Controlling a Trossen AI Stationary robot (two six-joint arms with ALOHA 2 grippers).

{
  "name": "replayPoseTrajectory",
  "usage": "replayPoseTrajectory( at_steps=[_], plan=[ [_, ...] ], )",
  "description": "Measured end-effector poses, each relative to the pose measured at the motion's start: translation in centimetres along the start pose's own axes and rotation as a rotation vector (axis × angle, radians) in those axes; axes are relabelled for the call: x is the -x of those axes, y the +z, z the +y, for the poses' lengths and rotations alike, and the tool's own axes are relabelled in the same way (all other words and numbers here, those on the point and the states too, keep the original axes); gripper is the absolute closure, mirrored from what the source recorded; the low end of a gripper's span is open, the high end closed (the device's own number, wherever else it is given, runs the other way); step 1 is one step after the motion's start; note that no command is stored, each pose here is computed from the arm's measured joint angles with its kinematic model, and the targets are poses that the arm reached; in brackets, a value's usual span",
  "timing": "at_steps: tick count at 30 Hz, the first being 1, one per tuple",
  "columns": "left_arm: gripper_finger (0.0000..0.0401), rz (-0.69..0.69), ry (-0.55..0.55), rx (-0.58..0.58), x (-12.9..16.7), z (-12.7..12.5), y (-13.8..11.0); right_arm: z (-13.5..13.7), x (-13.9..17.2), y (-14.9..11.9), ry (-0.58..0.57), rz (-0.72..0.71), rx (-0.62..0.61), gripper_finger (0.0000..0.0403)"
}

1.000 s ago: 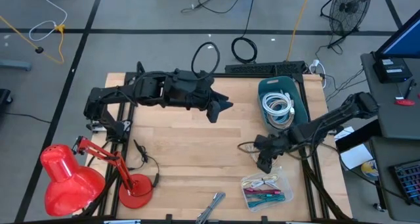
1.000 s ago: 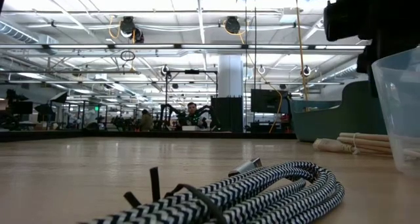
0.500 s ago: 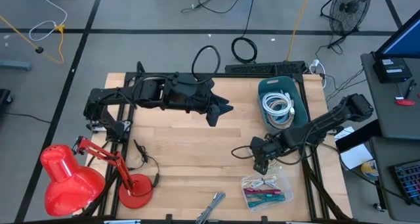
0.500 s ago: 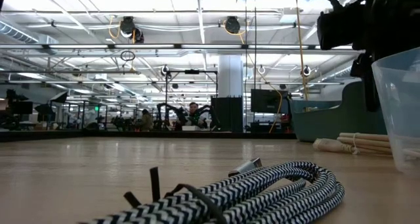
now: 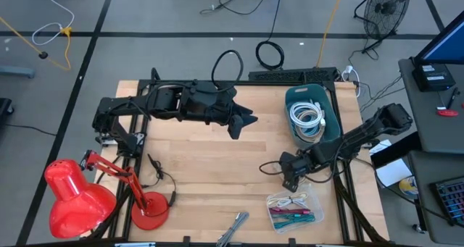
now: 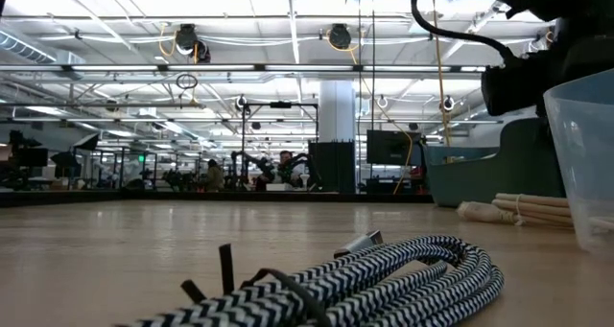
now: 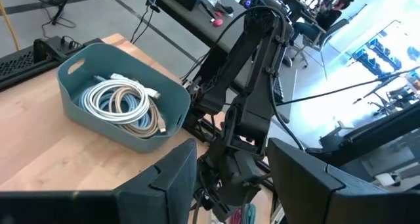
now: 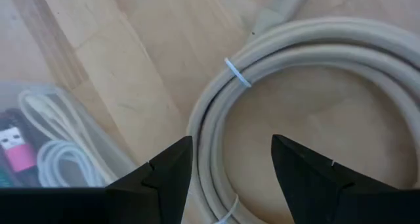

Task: Pick & Place USB Port
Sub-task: Put the light brown hdmi cable into the blue bin

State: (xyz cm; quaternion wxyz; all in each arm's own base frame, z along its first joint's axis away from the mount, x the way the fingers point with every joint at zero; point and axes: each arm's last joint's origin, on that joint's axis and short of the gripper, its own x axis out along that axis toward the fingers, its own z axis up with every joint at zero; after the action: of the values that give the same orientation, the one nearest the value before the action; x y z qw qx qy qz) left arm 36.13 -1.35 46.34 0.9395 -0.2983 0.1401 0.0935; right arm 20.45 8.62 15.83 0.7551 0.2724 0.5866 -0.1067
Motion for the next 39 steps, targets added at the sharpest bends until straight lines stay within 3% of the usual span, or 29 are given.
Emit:
replayPoseTrajectory(
  at_steps=[19,35,39],
  plan=[
    [0.021,0.001,0.001,-0.008,0.0,0.0,0.0,0.4,0.1,0.1,0.086,0.026,-0.033,0.0204],
    [0.021,-0.001,0.004,-0.005,0.0,0.0,0.0,0.7,-2.0,0.6,0.035,-0.008,-0.008,0.0205],
    [0.021,-0.004,0.008,0.003,0.0,0.0,0.0,0.7,-2.6,0.6,0.015,0.006,-0.003,0.0225]
  ],
)
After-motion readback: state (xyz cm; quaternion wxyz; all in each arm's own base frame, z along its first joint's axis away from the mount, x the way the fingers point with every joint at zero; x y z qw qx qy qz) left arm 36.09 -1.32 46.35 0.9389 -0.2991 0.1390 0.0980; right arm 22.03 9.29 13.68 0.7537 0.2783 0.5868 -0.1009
